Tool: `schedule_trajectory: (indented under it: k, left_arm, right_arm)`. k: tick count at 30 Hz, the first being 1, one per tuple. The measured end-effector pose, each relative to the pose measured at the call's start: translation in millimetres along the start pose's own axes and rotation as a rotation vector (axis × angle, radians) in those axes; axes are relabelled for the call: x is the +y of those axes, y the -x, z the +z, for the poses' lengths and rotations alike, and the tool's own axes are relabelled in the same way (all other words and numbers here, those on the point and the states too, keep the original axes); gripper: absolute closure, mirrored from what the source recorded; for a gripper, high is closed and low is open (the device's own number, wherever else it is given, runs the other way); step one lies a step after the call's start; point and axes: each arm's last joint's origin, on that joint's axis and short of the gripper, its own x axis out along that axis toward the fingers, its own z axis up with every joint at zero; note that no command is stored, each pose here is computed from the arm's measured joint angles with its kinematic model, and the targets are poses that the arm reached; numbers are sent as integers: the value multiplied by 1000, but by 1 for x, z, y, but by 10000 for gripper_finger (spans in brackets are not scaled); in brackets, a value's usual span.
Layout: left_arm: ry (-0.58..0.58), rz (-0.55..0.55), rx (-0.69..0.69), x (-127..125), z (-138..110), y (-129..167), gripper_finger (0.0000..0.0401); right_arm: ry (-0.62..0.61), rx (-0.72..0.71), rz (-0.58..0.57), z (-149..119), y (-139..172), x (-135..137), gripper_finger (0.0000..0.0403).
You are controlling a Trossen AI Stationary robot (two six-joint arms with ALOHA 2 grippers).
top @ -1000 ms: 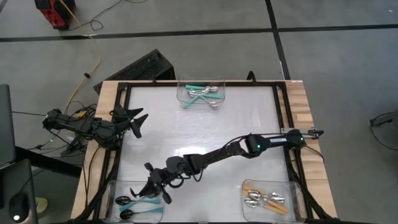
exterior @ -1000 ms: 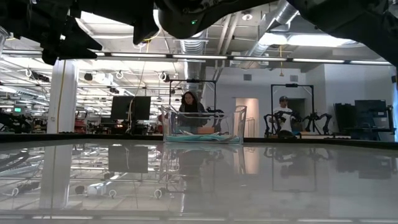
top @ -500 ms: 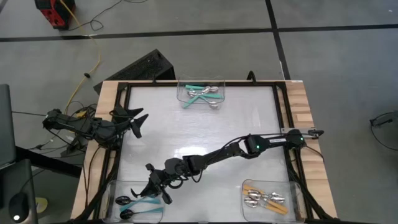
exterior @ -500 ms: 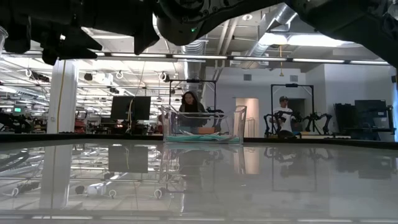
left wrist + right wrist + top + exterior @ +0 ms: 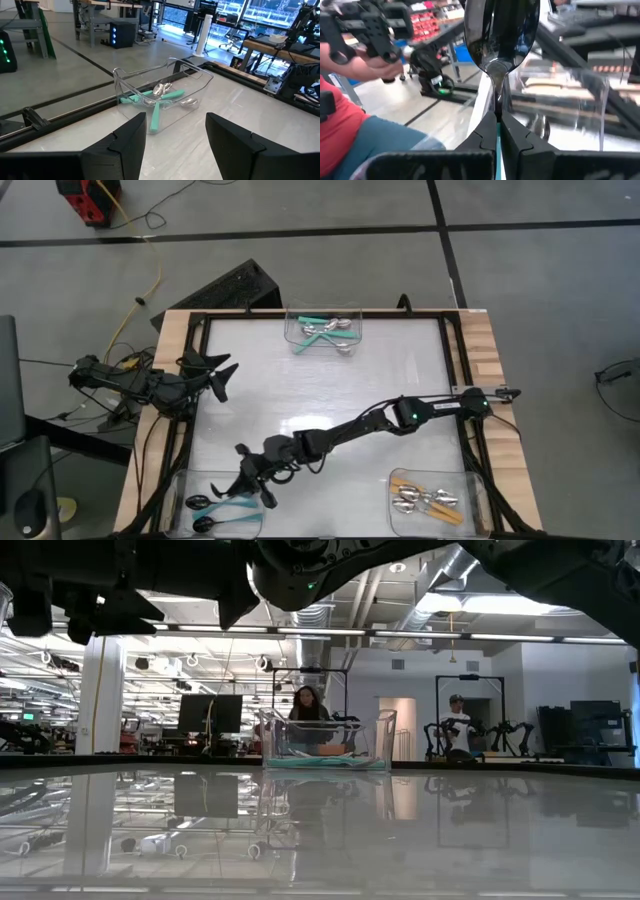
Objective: Sort silverware by color (type)
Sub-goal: Put the black spoon into the bottom left transparent bin
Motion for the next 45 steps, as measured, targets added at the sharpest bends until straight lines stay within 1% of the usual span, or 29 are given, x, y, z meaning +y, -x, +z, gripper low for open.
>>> schedule_trajectory:
  k: [3, 22, 27, 38, 45]
  left_arm:
    - [1, 0, 0, 0, 0, 0, 211]
    - [1, 4, 4, 0, -1, 0, 211]
    - [-4, 10, 12, 1, -2, 0, 211]
    - [-4, 9, 12, 1, -2, 0, 211]
    - [-4, 9, 12, 1, -2, 0, 211]
  right_arm:
    - [-24, 29, -17, -3, 0, -1, 377]
    - [-59, 52, -37, -4, 1, -3, 371]
    - [-96, 59, -52, -4, 3, -8, 366]
    - [-110, 80, -65, -5, 4, -11, 364]
    - [-127, 89, -96, -6, 5, -13, 363]
